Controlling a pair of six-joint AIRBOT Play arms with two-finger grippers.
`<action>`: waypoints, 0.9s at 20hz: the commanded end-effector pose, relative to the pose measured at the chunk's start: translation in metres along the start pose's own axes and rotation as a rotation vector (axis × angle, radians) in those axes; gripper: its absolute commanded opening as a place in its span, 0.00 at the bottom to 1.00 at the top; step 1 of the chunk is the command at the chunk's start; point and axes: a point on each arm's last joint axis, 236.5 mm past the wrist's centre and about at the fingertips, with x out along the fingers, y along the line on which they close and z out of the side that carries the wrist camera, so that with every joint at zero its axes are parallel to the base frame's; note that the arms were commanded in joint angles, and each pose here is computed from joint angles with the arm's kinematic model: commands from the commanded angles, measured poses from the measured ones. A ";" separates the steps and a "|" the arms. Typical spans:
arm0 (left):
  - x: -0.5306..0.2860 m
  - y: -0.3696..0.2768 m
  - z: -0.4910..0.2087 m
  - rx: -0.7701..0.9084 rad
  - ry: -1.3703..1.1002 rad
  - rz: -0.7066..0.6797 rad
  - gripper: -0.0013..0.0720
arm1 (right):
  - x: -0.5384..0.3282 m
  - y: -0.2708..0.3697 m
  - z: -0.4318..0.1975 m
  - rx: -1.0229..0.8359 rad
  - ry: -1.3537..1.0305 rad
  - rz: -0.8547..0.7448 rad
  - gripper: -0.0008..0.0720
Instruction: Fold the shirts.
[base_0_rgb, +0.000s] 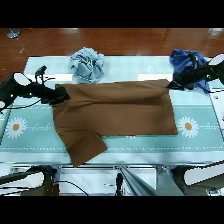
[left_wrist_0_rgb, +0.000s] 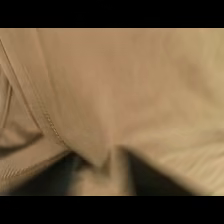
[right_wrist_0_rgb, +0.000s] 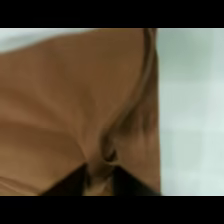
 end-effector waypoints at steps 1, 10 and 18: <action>-0.005 0.001 -0.028 0.053 0.134 0.008 0.97 | 0.002 -0.008 -0.022 0.021 0.080 -0.016 0.87; -0.051 0.088 -0.156 -0.263 0.189 0.002 0.97 | -0.040 -0.025 -0.093 0.186 -0.172 0.087 0.87; -0.016 0.022 -0.176 -0.381 0.037 -0.260 0.97 | -0.031 0.021 -0.135 0.216 -0.229 0.271 0.87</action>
